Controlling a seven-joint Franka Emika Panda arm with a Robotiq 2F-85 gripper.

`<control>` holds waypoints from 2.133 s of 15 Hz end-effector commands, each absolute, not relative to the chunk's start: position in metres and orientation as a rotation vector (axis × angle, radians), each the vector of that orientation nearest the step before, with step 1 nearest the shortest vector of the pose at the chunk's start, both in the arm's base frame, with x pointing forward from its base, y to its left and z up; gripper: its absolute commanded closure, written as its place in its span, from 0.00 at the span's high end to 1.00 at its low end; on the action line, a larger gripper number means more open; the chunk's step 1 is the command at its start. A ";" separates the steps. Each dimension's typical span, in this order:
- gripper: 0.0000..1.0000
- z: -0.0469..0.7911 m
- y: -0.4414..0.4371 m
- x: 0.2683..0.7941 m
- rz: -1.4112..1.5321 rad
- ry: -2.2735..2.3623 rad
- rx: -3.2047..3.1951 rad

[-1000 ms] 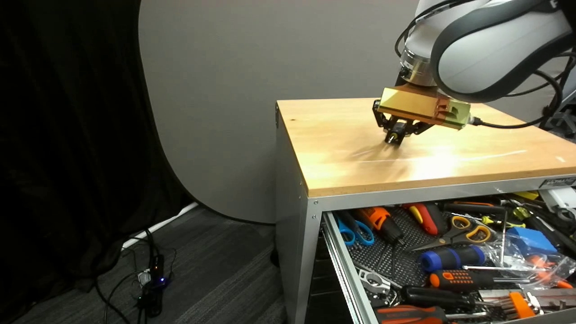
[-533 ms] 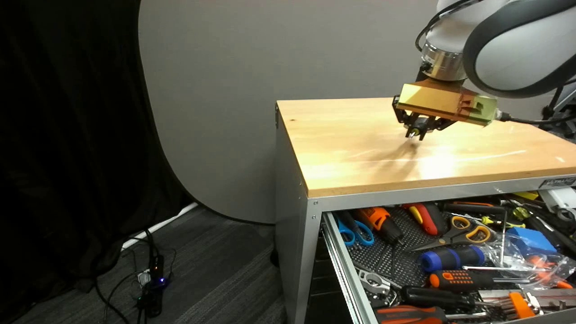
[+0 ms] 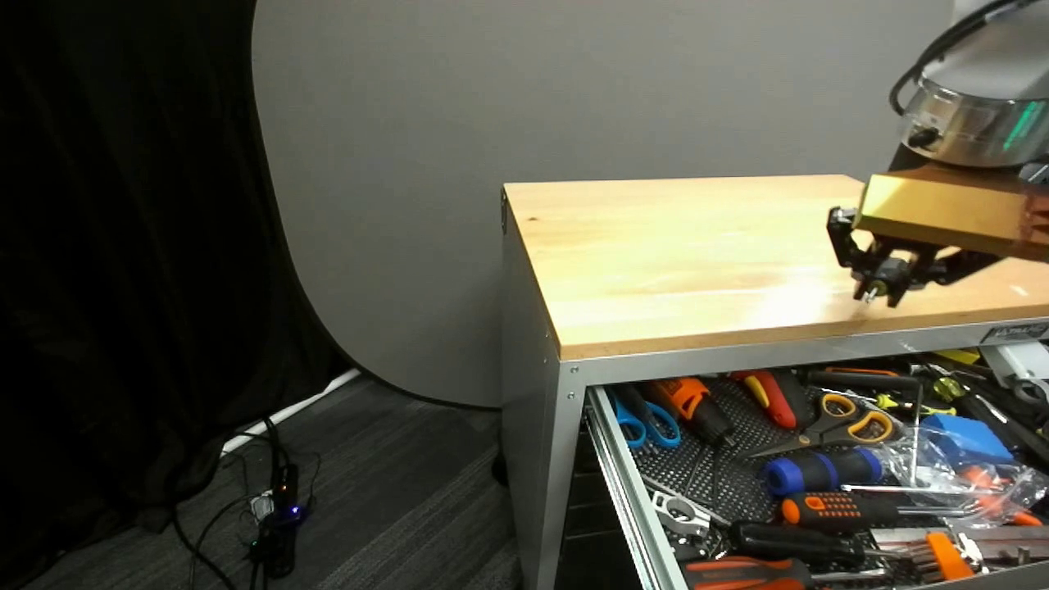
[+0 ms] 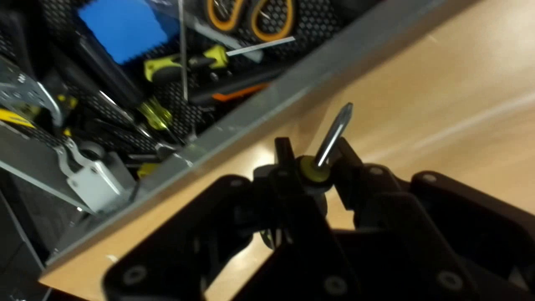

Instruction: Pick up the screw driver and put it in the drawer and close it

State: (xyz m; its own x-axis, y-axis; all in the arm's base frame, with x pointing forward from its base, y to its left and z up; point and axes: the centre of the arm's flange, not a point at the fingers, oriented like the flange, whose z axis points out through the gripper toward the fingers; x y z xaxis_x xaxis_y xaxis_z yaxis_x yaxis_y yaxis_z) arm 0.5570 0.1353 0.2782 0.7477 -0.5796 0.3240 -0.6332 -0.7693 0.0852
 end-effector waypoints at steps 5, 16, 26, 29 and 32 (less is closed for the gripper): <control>0.52 0.248 0.122 0.466 0.272 -1.122 2.780; 1.00 0.237 0.060 0.414 -0.212 -0.863 2.962; 0.66 0.223 -0.003 0.388 -0.624 -0.856 2.780; 0.42 0.215 -0.004 0.386 -0.619 -0.853 2.737; 0.19 0.209 0.003 0.392 -0.552 -0.832 2.725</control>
State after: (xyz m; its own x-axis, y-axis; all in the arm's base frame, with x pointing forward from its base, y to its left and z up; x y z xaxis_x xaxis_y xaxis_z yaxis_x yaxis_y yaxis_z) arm 0.3840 -0.0053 0.2110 0.7520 -0.5715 -0.3284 -0.4892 -0.8179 0.3029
